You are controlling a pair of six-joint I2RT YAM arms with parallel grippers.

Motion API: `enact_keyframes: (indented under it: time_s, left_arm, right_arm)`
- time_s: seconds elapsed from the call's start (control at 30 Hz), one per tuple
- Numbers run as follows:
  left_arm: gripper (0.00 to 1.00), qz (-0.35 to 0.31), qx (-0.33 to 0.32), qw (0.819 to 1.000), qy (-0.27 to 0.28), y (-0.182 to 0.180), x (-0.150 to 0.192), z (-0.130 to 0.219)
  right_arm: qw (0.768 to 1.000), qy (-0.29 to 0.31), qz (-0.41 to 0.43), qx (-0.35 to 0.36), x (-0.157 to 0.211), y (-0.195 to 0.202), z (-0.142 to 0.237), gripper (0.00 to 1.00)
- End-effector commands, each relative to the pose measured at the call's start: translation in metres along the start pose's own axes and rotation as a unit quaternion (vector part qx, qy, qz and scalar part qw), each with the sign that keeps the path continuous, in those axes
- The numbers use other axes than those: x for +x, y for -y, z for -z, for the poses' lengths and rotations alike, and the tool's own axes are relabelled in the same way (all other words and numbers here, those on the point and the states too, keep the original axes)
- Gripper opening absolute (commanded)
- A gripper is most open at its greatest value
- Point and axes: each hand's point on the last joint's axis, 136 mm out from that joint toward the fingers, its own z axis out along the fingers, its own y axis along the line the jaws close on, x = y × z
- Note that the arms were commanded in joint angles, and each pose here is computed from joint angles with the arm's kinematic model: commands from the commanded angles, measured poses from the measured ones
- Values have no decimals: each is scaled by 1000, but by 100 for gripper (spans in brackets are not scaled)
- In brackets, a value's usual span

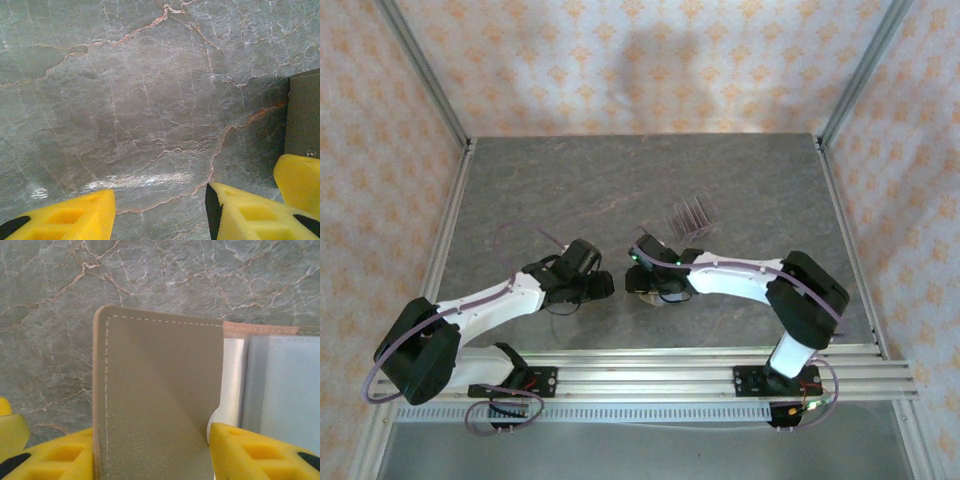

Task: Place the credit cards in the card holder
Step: Open the card holder at the center of the table.

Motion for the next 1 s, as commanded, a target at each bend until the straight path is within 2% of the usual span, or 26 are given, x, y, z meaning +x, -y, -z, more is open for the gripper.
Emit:
enact_keyframes:
  time_s: [0.0, 0.33, 0.5, 0.63, 0.77, 0.97]
  left_arm:
    - [52, -3, -10, 1000, 10, -5, -5, 6]
    - [52, -6, 9, 1000, 2, 8, -14, 7]
    - [50, -16, 37, 999, 1, 27, -22, 11]
    - [31, -20, 77, 997, -8, 46, -24, 10]
    - [14, -15, 94, 995, -20, 57, -19, 0]
    - [8, -15, 108, 993, -37, 75, -10, -24]
  right_arm:
    - [998, 0, -32, -58, -3, -7, -5, 55]
    - [990, -18, -70, -122, 4, -5, -18, 74]
    - [989, -22, -86, -122, 7, 5, -25, 78]
    - [980, -25, -135, -142, 4, 15, -30, 77]
    - [978, -22, -161, -129, 3, 28, -32, 72]
    - [977, -23, -172, -124, 5, 32, -32, 68]
